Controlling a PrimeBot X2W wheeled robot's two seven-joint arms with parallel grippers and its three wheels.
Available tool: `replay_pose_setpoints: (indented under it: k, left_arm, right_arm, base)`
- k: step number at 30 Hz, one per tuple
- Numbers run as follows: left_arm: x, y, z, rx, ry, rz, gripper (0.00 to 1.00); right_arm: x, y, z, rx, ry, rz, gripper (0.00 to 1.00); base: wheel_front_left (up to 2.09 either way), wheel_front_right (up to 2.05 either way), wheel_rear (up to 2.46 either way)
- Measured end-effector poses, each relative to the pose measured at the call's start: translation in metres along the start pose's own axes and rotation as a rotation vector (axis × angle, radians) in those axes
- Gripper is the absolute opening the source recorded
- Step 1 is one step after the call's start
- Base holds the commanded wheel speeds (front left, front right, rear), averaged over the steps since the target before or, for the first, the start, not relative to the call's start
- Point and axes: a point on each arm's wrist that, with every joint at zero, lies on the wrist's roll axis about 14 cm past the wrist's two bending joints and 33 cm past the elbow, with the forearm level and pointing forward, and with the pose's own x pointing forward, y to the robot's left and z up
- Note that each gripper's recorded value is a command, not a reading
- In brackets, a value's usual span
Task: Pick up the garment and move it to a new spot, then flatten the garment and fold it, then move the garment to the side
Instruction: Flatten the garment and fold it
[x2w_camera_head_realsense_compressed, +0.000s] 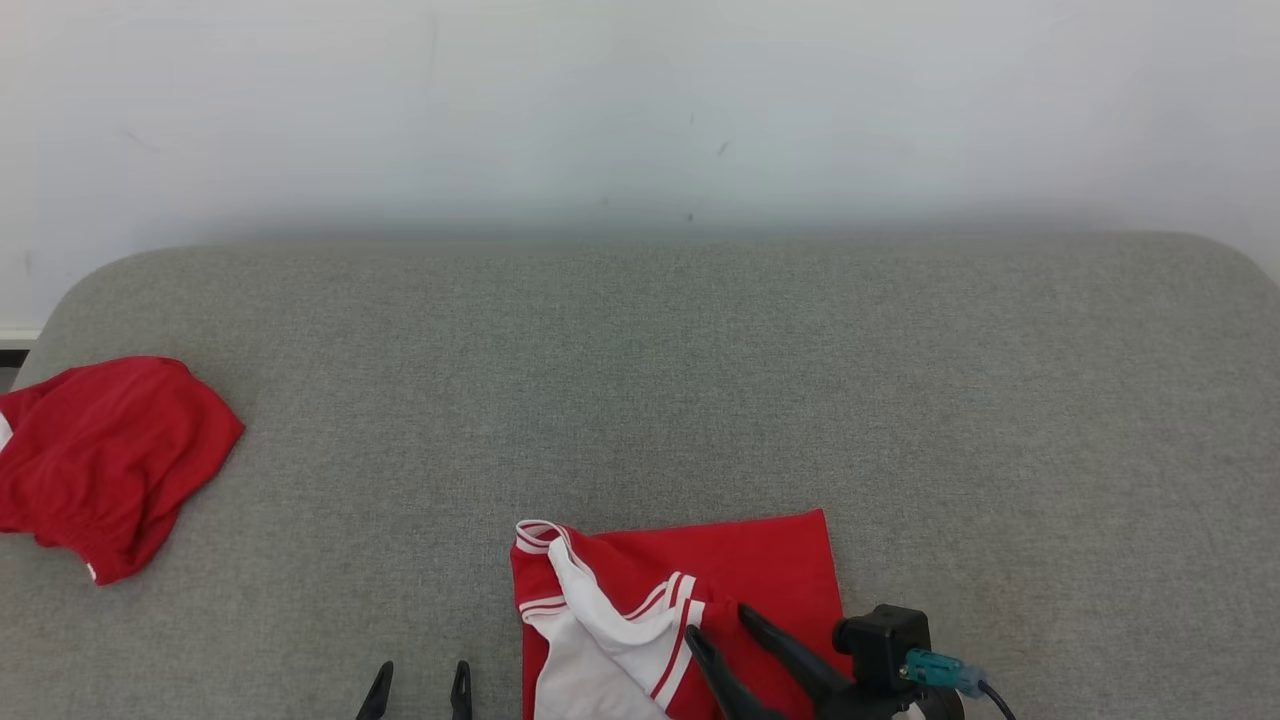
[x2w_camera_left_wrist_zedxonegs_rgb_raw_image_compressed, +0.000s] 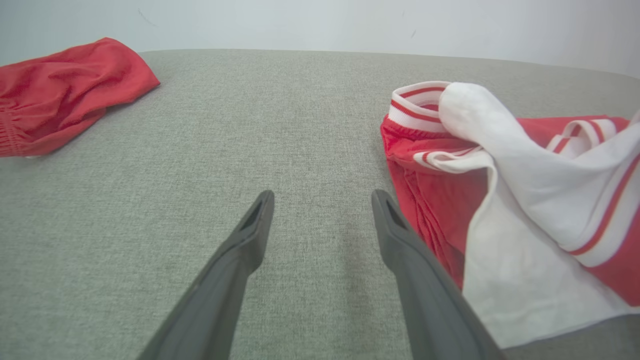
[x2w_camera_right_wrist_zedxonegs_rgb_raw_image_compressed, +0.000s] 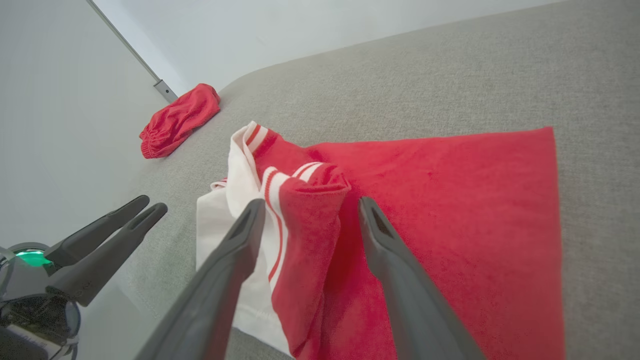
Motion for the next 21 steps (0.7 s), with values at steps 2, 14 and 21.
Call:
replay_pose_setpoints:
  k: [2, 14, 21]
  left_arm:
    - [-0.001, 0.000, -0.001, 0.000, 0.002, -0.001, 1.00]
    - [-0.001, 0.004, -0.001, -0.005, 0.004, 0.013, 1.00]
    - [0.000, 0.007, 0.001, -0.005, -0.002, 0.026, 1.00]
  right_arm:
    - [-0.002, 0.003, -0.002, -0.007, 0.012, 0.012, 0.04]
    - [0.004, 0.070, -0.016, -0.029, 0.108, 0.226, 0.72]
    - [0.005, 0.065, 0.005, 0.000, 0.025, 0.232, 1.00]
  base:
    - [0.00, 0.00, 0.00]
    - [0.00, 0.00, 0.00]
    - [0.00, 0.00, 0.00]
